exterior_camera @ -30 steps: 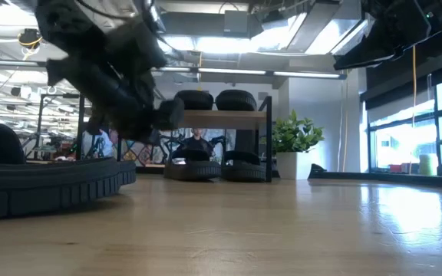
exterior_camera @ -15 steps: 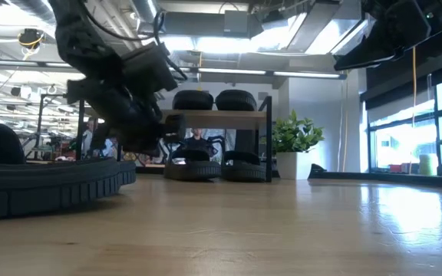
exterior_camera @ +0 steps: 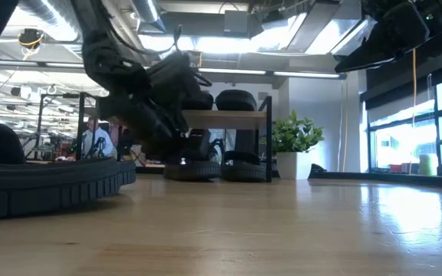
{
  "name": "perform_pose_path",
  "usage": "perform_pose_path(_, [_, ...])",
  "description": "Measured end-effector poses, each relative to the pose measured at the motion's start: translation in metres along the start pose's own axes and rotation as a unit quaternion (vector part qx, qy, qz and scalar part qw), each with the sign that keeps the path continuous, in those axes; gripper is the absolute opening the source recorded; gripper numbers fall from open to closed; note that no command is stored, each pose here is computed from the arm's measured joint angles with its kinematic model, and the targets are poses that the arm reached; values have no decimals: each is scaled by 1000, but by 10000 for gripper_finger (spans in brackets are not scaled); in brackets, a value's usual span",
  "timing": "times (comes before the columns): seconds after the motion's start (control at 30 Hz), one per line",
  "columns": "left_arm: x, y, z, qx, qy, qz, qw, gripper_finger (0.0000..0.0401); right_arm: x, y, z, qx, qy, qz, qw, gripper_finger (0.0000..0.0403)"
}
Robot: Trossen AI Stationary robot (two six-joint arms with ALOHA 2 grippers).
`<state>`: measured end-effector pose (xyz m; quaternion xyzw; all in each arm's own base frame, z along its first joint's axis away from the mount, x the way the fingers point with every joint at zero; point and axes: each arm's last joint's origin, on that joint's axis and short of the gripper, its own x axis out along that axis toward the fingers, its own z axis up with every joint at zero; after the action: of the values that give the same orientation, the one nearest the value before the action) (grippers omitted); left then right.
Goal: Pick and place slides into the shelf
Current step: Put the black slide under the shelf
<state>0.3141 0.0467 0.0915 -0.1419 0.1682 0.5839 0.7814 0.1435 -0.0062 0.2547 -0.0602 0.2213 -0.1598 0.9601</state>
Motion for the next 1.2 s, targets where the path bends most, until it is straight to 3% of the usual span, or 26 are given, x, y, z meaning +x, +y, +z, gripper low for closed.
perform_pose_path(0.3, [9, -12, -4, 18, -4, 7, 1000, 0, 0, 0, -3, -4, 15, 0, 1000, 138])
perform_pose_path(0.63, [9, -15, -2, 121, -5, 6, 993, 0, 0, 0, -4, -7, 21, 0, 1000, 138])
perform_pose_path(1.03, [15, -17, 5, 90, -20, 4, 996, 0, 0, 0, -4, -8, 22, 0, 1000, 138])
perform_pose_path(1.2, [18, -20, 9, 100, -11, -33, 994, 0, 0, 0, -4, -9, 22, 0, 1000, 138])
